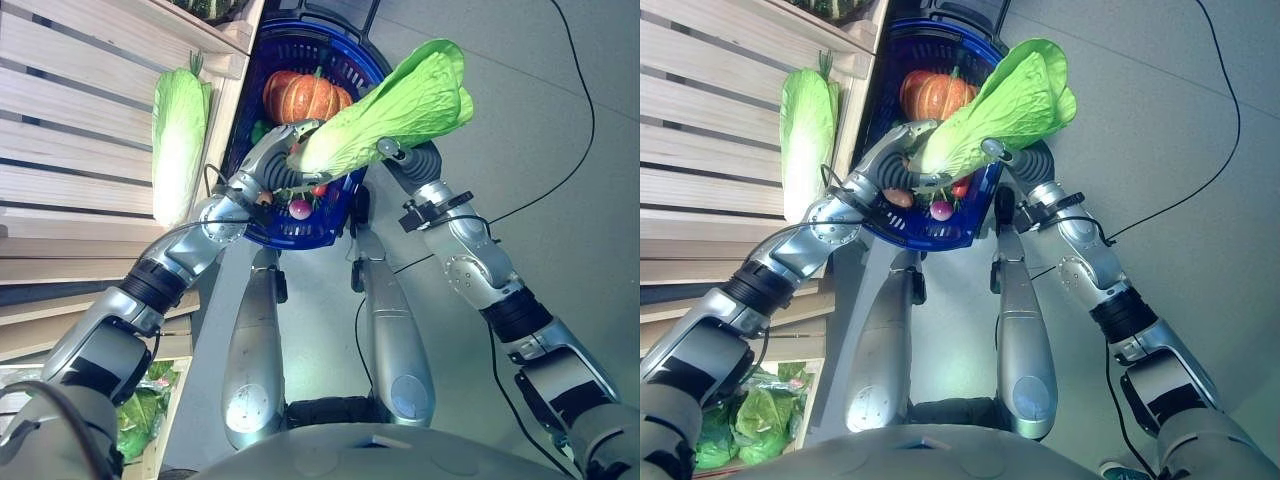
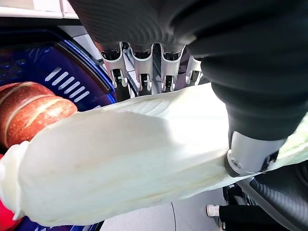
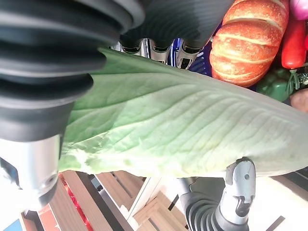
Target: Pick up fruits and vegetables into the basket
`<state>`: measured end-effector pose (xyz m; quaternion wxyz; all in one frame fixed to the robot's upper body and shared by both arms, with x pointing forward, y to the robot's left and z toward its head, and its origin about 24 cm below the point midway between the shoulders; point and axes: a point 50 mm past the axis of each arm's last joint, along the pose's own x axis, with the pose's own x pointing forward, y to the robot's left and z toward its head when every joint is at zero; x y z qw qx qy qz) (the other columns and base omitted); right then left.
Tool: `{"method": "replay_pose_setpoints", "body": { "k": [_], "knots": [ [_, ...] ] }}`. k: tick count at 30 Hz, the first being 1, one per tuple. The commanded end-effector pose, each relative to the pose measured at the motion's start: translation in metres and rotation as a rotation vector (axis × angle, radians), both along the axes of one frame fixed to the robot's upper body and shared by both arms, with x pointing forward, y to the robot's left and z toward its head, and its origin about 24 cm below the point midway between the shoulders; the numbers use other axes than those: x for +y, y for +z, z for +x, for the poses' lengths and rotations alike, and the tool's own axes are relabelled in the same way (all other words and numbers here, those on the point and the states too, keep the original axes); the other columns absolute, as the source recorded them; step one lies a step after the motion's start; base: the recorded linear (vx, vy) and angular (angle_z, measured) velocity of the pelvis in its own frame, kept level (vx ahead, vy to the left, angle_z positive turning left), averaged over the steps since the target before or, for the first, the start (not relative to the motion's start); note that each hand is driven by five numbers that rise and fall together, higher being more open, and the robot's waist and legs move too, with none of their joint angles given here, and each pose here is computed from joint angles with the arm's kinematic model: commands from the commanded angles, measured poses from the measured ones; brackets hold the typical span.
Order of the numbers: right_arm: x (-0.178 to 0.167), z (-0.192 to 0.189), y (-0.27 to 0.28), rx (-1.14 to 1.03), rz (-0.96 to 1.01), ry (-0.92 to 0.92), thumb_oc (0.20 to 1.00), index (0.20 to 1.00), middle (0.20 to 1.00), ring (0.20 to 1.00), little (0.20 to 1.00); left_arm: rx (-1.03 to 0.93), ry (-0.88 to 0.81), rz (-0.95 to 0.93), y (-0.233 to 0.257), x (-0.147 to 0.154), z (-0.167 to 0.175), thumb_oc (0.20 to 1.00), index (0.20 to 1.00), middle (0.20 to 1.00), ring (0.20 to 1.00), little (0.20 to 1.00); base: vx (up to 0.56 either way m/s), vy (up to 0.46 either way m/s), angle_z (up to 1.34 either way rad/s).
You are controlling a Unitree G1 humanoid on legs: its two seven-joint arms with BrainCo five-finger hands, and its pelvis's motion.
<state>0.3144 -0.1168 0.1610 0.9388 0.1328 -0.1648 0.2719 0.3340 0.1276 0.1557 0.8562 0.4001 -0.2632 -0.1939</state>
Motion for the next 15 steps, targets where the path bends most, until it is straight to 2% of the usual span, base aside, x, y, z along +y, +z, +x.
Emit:
{"method": "replay_pose_setpoints", "body": {
  "k": [1,7,8,10,11,15],
  "knots": [
    [0.0184,-0.0252,0.041,-0.222,0.075,0.174,0.2,0.2,0.2,0.2,0.2,-0.055,-0.122,-0.015,0.0134,-0.0181,-0.0156,0.2,0.2,0.2,0.2,0.2,0.0,0.0,0.0],
    [0.0199,-0.0263,0.0418,-0.231,0.091,0.168,0.2,0.2,0.2,0.2,0.2,-0.054,-0.1,-0.022,0.0123,-0.0197,-0.0149,0.2,0.2,0.2,0.2,0.2,0.0,0.0,0.0],
    [0.0193,-0.026,0.0415,-0.235,0.092,0.169,0.2,0.2,0.2,0.2,0.2,-0.054,-0.091,-0.025,0.0115,-0.0187,-0.0143,0.316,0.316,0.316,0.316,0.316,0.0,0.0,0.0],
    [0.0192,-0.0262,0.0419,-0.237,0.097,0.17,0.2,0.2,0.2,0.2,0.2,-0.052,-0.082,-0.032,0.0109,-0.0177,-0.0139,0.843,0.843,0.843,0.843,0.843,0.0,0.0,0.0],
    [0.0195,-0.0258,0.0414,-0.237,0.095,0.17,0.2,0.2,0.2,0.2,0.2,-0.047,-0.077,-0.039,0.01,-0.0182,-0.0136,1.0,1.0,1.0,1.0,1.0,0.0,0.0,0.0],
    [0.019,-0.0259,0.0418,-0.24,0.096,0.174,0.2,0.2,0.2,0.2,0.2,-0.042,-0.063,-0.05,0.0091,-0.0168,-0.0131,1.0,1.0,1.0,1.0,1.0,0.0,0.0,0.0]
  ]
}}
